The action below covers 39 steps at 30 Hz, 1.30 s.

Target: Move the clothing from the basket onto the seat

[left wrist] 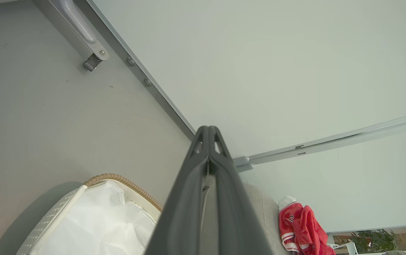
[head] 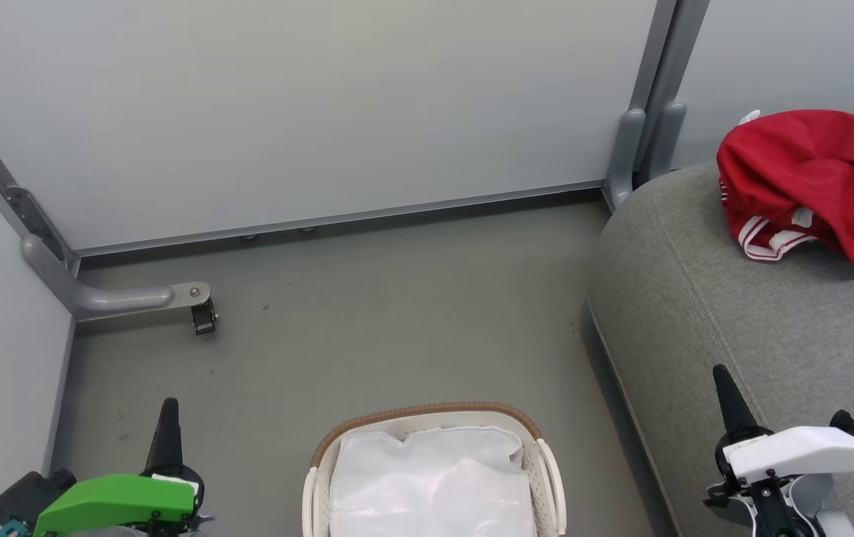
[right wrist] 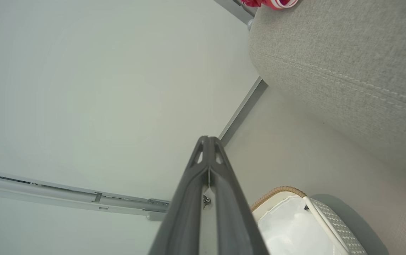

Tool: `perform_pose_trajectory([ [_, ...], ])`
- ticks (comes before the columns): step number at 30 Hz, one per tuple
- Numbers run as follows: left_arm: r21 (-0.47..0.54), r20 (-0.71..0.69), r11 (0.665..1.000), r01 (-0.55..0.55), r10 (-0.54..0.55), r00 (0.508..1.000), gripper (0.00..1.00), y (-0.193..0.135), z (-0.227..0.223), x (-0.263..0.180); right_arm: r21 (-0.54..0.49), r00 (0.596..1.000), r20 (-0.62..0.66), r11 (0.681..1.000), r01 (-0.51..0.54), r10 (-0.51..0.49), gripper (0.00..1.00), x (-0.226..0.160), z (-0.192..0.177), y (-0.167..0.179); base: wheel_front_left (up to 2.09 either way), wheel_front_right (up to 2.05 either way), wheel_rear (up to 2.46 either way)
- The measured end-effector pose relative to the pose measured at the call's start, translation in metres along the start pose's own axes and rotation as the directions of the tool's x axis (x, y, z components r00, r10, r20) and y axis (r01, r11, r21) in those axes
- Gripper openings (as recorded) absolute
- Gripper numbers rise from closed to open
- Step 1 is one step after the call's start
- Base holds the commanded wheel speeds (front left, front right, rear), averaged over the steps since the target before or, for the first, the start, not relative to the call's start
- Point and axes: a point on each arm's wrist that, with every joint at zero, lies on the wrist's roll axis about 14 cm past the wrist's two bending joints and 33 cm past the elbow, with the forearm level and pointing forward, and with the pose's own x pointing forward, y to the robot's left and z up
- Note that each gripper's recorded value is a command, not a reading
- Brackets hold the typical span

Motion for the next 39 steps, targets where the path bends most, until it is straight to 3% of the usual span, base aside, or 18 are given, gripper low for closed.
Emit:
perform_pose_trajectory([
  [17, -0.154, 0.003, 0.987, 0.039, -0.039, 0.999, 0.0, -0.012, 0.006, 0.008, 0.157, 1.0, 0.007, 0.988, -0.008, 0.007, 0.0, 0.002, 0.007, 0.002, 0.0, 0.0, 0.0],
  [39, -0.31, 0.009, 0.947, 0.083, -0.085, 0.996, 0.0, -0.024, 0.013, 0.015, 0.325, 0.999, 0.021, 0.945, -0.033, 0.028, 0.0, 0.004, 0.016, 0.006, 0.0, 0.0, 0.0],
])
